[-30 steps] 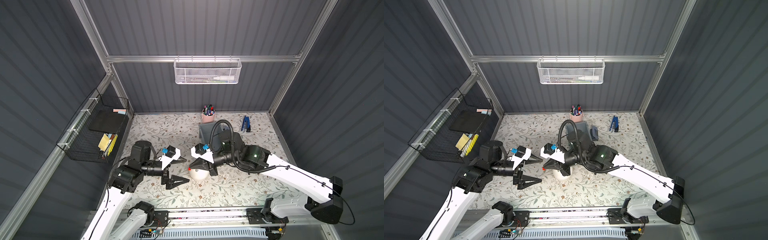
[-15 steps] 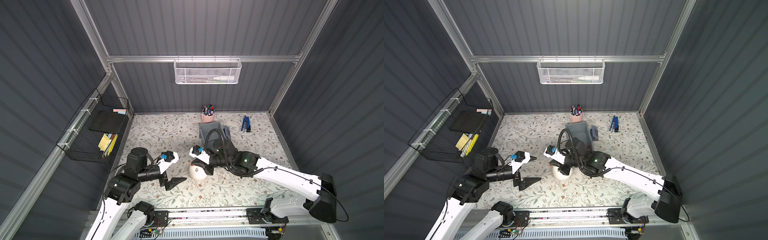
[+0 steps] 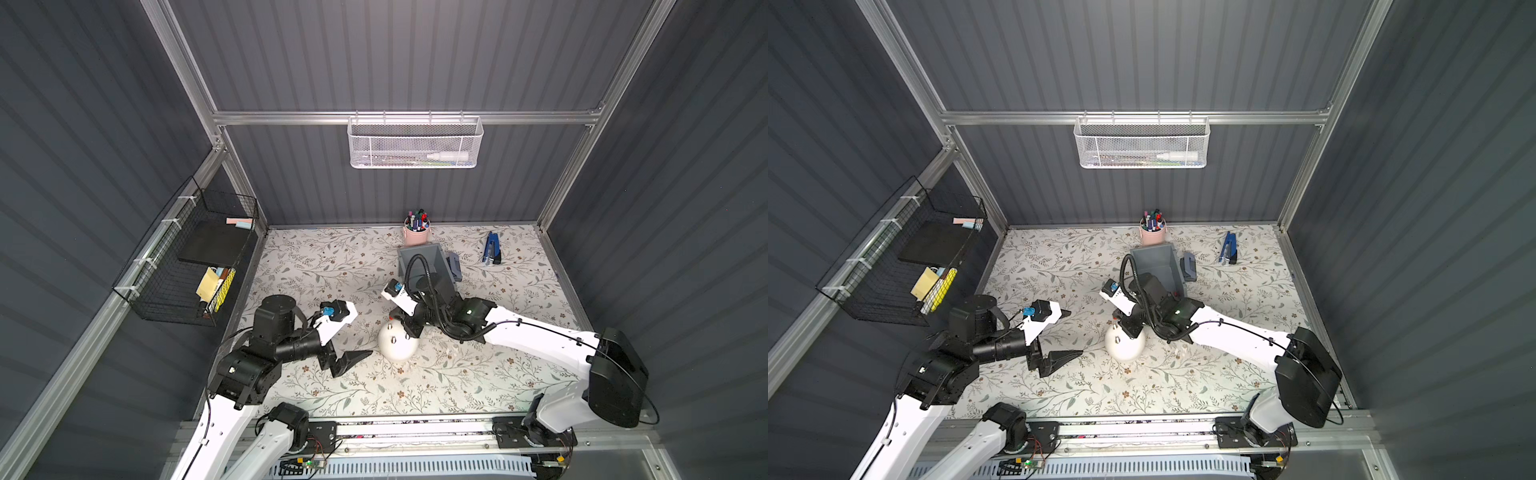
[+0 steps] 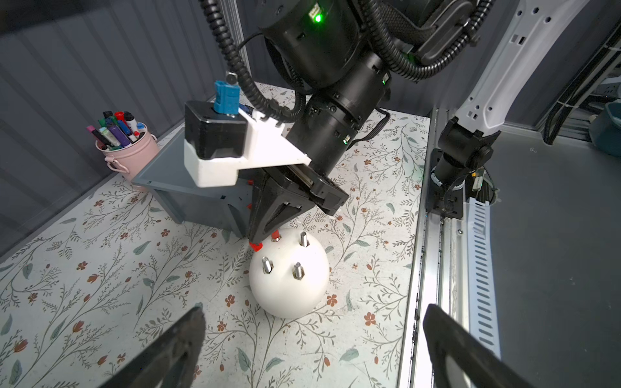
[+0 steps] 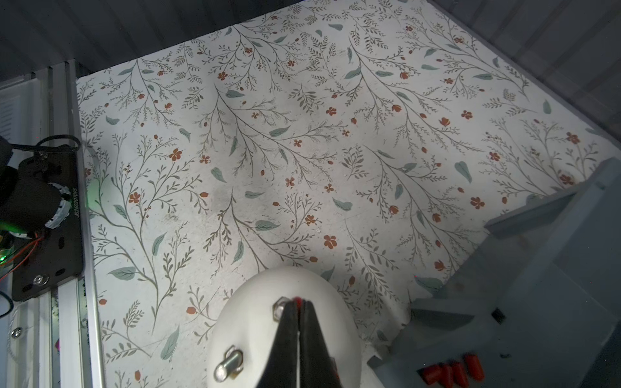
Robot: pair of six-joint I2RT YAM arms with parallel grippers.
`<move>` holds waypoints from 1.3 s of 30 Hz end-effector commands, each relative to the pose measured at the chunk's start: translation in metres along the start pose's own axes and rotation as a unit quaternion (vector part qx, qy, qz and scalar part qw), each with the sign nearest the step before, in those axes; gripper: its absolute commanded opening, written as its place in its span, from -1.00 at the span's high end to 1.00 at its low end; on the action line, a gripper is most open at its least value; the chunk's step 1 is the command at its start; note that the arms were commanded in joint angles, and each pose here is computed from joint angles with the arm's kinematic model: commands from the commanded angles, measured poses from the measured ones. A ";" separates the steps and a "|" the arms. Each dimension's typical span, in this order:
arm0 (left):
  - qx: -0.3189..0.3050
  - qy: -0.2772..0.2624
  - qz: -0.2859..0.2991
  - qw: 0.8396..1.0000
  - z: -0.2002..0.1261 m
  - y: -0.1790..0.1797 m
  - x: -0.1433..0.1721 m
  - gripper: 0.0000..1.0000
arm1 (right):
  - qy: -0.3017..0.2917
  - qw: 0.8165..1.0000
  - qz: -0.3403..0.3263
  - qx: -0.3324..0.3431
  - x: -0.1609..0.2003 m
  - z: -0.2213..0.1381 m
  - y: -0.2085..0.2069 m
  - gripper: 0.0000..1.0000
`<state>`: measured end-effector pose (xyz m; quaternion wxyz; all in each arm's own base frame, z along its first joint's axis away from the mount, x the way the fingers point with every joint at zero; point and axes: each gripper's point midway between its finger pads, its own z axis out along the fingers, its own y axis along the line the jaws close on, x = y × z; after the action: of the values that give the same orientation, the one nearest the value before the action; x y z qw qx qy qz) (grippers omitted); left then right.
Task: Cover the protruding screws with screw protection sleeves
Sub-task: Attach the screw protection sleeve to the screw.
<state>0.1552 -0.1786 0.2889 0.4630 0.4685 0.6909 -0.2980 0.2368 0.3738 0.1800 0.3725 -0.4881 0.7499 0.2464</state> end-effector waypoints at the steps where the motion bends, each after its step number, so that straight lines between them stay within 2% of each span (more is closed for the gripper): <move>1: -0.013 0.001 0.007 1.000 0.001 0.005 0.002 -0.99 | -0.010 1.000 0.010 -0.004 -0.003 0.003 0.000 1.00; 8: -0.015 -0.001 0.008 1.000 0.000 0.005 0.001 -0.99 | 0.011 1.000 0.012 0.000 0.010 0.012 -0.004 1.00; 22: -0.011 0.005 0.000 1.000 0.003 0.007 0.003 -0.99 | 0.022 0.999 0.017 -0.038 0.019 0.012 0.009 1.00; 39: -0.008 0.001 -0.004 1.000 0.005 0.007 0.002 -0.99 | 0.027 0.999 0.018 -0.019 0.022 0.011 0.003 1.00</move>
<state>0.1615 -0.1783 0.2870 0.4675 0.4655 0.6933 -0.2900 0.2311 0.3761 0.1626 0.3432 -0.4902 0.7570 0.2625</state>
